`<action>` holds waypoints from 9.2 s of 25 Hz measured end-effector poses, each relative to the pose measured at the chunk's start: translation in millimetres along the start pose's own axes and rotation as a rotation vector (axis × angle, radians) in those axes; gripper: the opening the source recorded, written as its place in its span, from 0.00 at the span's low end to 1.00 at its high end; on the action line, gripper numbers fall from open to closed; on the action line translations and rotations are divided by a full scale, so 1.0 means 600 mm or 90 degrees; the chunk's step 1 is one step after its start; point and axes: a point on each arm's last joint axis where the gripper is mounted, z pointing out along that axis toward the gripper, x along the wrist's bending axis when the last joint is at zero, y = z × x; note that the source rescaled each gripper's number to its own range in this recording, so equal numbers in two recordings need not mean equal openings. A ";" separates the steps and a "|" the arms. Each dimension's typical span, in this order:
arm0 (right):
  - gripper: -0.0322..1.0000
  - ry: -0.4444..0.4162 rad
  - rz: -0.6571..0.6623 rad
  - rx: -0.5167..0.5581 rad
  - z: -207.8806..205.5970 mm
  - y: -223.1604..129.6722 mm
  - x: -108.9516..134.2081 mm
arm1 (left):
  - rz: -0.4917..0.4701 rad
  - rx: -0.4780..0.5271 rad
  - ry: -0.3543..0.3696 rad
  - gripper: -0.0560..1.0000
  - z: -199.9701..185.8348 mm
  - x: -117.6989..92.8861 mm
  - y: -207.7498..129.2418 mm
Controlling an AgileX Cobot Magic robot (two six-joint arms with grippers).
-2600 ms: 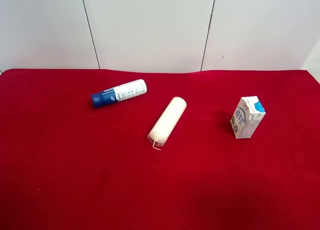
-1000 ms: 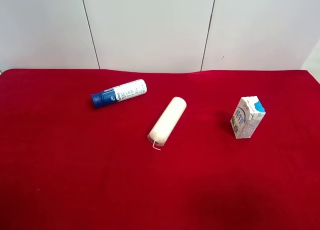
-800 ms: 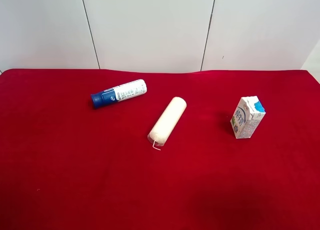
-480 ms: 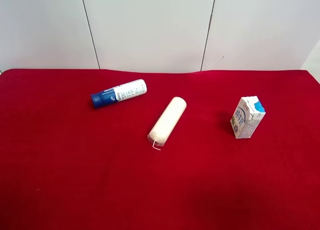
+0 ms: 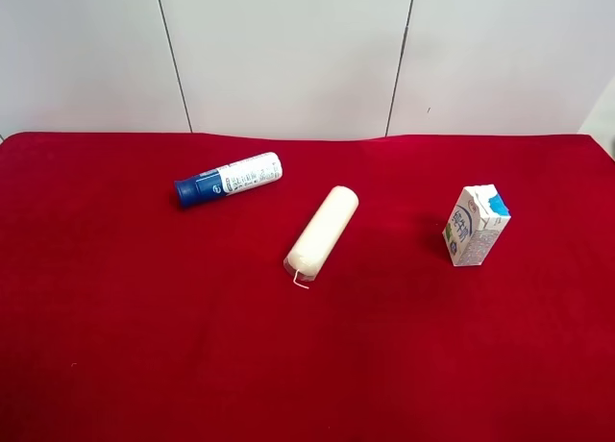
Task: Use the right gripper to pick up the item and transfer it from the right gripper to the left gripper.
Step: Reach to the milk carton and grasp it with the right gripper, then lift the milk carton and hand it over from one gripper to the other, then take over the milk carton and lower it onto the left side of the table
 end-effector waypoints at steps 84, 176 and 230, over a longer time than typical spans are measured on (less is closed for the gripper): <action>0.04 -0.020 -0.010 0.226 0.309 0.157 -0.004 | 0.000 0.000 0.000 1.00 0.000 0.000 0.000; 0.03 0.771 -0.628 0.009 0.157 0.078 0.338 | 0.388 0.329 -0.665 1.00 0.191 -0.253 0.175; 1.00 0.775 -0.668 -0.005 0.127 0.079 0.329 | 0.354 0.282 -0.658 0.06 0.199 -0.262 0.184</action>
